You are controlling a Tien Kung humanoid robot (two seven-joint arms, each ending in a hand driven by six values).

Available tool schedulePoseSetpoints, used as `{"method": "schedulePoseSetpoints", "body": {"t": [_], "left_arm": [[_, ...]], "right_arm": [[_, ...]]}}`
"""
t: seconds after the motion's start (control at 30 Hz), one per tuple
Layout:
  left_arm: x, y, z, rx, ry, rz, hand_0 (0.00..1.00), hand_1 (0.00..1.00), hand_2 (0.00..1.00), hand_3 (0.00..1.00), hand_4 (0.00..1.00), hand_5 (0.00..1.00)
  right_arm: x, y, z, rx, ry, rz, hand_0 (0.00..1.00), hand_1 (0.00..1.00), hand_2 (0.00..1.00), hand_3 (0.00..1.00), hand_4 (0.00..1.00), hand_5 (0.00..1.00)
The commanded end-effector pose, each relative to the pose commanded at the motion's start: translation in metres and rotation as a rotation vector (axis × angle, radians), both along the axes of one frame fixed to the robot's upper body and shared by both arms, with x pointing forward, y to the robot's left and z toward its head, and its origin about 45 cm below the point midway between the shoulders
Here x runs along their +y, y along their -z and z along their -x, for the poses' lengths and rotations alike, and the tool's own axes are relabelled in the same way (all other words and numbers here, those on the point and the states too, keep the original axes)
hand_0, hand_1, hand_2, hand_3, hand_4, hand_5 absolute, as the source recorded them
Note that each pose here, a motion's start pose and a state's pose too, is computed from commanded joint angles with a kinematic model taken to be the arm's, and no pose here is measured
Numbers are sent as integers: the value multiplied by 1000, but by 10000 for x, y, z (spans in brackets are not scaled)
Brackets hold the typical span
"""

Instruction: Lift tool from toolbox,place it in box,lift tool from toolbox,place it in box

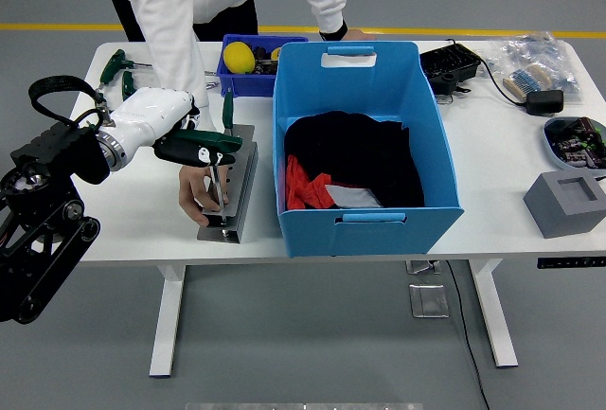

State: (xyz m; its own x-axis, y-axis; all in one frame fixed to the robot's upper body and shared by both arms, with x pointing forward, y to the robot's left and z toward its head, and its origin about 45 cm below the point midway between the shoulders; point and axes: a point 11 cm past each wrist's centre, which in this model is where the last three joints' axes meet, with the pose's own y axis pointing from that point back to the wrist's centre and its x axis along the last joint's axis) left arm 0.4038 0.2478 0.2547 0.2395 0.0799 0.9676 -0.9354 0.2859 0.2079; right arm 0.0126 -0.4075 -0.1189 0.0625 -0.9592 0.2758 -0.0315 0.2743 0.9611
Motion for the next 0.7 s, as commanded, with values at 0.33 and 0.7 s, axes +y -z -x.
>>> {"method": "schedulePoseSetpoints", "body": {"t": [0.33, 0.7], "left_arm": [[-25, -25, -15, -26, 26, 8, 121, 2, 4, 58, 883, 629], [-50, -84, -23, -48, 54, 10, 111, 2, 3, 61, 877, 581]], "right_arm": [[6, 2, -4, -1, 1, 0, 728, 718, 782, 663, 902, 717], [8, 3, 12, 1, 1, 0, 729, 717, 781, 662, 901, 715]]}}
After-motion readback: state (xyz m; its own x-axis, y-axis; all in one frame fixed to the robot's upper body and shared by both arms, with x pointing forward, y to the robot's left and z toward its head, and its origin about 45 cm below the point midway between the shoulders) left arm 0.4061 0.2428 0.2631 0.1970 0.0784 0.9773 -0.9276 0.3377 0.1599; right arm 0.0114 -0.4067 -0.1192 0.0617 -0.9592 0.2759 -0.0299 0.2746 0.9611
